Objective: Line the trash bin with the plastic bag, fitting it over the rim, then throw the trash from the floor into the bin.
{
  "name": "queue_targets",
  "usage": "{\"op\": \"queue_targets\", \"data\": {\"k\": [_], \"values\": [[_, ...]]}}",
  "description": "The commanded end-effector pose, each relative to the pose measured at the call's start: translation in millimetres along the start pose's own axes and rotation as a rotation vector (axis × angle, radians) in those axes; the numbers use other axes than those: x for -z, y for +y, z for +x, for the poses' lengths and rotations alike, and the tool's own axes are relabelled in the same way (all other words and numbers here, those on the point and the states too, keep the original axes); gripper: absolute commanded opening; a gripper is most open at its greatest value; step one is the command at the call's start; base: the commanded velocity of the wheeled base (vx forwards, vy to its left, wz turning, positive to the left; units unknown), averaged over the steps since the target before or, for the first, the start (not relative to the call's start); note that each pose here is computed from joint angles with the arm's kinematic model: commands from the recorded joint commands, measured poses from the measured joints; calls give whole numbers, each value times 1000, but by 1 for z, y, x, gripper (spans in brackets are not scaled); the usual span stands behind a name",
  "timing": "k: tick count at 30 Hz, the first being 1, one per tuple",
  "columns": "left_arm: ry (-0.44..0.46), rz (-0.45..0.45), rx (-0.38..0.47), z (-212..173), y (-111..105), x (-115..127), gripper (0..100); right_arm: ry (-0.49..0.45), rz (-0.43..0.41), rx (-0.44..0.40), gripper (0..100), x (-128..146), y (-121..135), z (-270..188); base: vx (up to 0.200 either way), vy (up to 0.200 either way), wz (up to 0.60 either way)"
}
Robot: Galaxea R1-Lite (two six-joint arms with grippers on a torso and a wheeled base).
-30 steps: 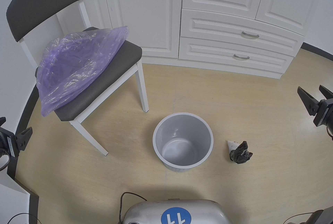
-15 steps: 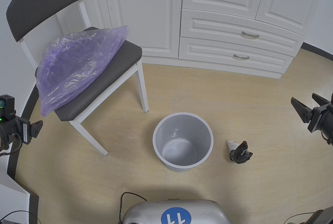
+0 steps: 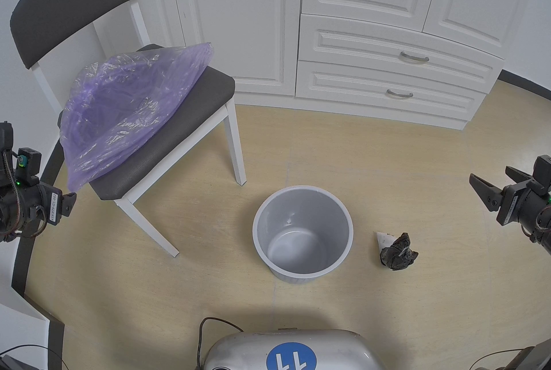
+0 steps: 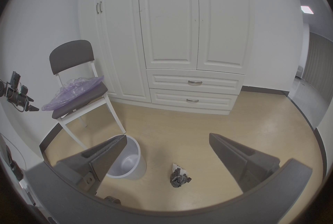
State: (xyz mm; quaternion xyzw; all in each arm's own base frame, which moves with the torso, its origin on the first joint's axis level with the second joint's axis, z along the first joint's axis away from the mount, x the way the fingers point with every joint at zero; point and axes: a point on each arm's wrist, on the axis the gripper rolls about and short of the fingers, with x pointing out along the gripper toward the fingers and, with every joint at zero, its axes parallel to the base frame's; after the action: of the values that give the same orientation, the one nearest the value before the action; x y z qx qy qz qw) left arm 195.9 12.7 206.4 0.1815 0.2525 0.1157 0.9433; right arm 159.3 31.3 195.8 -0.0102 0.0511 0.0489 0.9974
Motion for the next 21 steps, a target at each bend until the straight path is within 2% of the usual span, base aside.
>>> {"op": "queue_targets", "data": {"k": [1,12,21], "values": [[41,-2,-11,18,2,-3,100,8,-2,-2,100,2,0,1,0,0,0],[93,-27,-55,47,13,-9,100,8,1,3,100,2,-3,2,0,0,0],[11,-102,-111,47,28,-26,100,4,2,9,100,1,-4,2,0,0,0]]}}
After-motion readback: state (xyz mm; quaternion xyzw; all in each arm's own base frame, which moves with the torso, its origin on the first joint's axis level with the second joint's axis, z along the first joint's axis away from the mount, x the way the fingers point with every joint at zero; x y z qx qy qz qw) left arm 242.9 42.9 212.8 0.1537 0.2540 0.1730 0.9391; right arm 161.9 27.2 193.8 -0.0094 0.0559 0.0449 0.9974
